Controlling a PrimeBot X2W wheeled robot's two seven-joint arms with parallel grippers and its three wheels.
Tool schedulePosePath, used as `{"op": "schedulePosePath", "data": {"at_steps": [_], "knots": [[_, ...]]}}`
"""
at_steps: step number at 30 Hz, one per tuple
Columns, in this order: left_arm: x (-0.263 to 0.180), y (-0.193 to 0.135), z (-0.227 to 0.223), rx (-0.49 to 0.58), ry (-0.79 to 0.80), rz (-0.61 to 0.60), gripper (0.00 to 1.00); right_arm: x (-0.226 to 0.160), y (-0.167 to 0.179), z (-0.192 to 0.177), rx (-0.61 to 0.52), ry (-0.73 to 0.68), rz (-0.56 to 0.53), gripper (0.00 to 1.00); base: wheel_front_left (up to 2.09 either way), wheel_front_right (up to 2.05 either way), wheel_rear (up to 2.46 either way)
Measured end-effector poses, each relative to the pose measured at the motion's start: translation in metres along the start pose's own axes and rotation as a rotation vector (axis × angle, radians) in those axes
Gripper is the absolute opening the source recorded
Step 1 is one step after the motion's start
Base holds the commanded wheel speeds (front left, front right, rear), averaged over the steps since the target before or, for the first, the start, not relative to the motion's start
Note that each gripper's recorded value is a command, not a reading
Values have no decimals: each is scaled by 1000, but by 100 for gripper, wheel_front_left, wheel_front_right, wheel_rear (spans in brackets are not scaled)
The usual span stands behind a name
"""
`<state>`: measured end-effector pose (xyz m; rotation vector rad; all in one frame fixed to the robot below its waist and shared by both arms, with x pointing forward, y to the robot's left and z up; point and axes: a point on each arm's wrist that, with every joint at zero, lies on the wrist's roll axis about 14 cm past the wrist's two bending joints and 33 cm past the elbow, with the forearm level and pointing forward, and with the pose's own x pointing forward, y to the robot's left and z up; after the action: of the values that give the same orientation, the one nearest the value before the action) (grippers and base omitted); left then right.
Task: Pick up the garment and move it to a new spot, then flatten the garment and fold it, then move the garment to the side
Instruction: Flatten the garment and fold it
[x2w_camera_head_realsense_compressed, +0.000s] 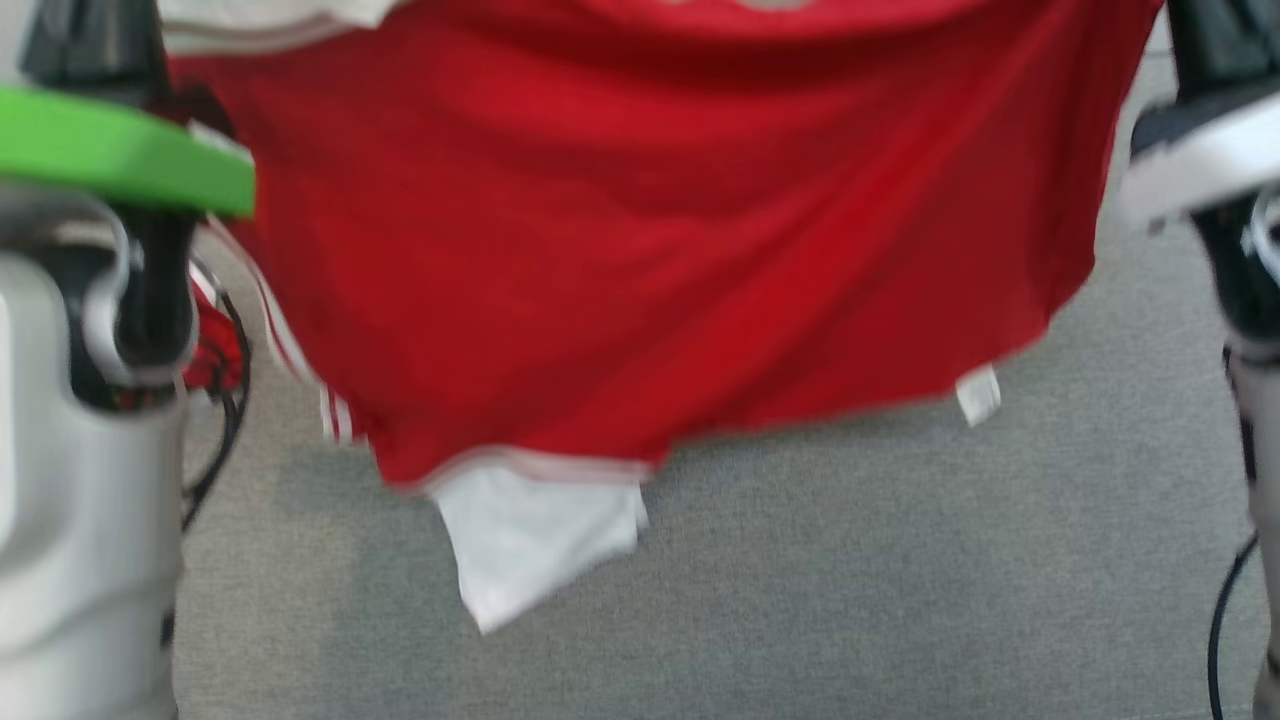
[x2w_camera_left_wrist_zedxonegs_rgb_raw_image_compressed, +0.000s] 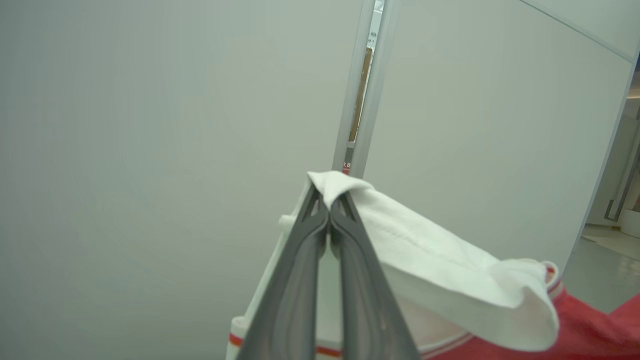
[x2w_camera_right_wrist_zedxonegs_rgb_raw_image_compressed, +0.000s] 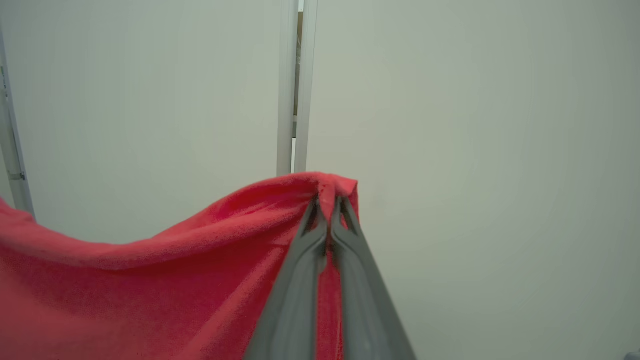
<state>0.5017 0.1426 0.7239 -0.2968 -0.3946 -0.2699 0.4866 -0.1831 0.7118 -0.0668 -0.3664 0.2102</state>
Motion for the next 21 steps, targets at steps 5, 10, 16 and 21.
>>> {"op": "schedulePosePath", "data": {"at_steps": [5,10,16,21], "knots": [[68,18,-16,46,5,-11,0,70,-19,-16,-30,3,-15,0,0,0,0],[128,47,-8,115,-92,39,0,132,-43,-12,-101,-104,-64,0,0,0,0],[161,77,-43,95,-133,97,0,168,-45,-70,-150,-88,-65,0,0,0,0],[153,88,-115,61,-5,92,0,160,-40,-158,-113,81,-57,0,0,0,0]]}}
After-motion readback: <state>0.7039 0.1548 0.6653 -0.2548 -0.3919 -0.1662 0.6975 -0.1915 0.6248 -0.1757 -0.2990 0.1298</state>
